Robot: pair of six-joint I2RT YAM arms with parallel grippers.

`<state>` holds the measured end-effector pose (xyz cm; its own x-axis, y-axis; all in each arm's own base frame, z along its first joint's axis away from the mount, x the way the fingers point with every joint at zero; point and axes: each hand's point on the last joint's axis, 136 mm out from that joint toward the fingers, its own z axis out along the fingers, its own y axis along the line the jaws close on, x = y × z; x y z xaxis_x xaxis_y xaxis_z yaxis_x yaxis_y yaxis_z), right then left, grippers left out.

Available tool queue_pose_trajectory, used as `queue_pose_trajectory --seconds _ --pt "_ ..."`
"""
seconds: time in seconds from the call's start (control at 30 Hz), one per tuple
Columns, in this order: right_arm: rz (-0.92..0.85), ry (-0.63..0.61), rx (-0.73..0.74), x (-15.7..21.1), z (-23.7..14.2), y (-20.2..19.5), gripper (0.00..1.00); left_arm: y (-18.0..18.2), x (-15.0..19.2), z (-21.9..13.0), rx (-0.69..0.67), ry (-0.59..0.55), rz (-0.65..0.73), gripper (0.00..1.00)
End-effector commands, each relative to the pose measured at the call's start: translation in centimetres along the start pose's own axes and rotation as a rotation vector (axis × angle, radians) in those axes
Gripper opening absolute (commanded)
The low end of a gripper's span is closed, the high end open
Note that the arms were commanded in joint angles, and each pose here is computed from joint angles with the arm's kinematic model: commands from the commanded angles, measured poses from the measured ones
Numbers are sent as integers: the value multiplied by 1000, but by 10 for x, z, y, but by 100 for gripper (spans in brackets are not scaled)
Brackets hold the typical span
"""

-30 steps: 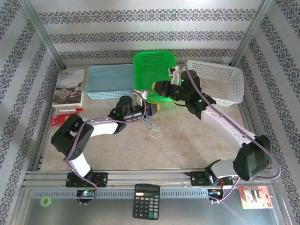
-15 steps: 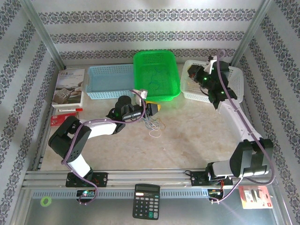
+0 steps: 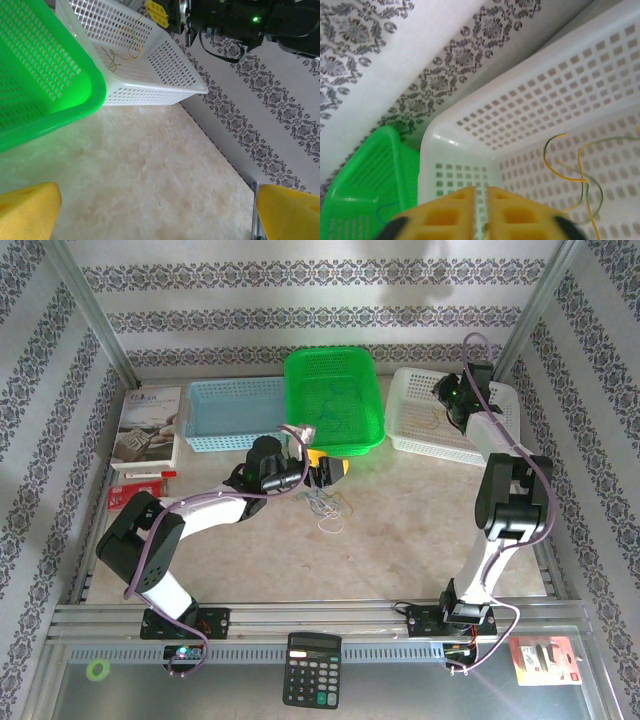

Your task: Untangle the cables

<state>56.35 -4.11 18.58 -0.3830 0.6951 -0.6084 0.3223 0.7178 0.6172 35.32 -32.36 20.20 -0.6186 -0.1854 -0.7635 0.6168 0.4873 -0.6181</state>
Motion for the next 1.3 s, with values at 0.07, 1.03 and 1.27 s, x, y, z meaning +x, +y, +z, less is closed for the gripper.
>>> queue_pose_trajectory --seconds 0.07,1.03,1.27 --pt "-70 -42 -1 -24 9 5 43 -3 -21 -3 -27 -42 31 100" --pt "-341 314 -310 196 -122 106 44 53 -3 -31 -333 13 -138 100" --pt "-494 442 -331 262 -149 103 45 70 13 -45 -397 4 -293 100"
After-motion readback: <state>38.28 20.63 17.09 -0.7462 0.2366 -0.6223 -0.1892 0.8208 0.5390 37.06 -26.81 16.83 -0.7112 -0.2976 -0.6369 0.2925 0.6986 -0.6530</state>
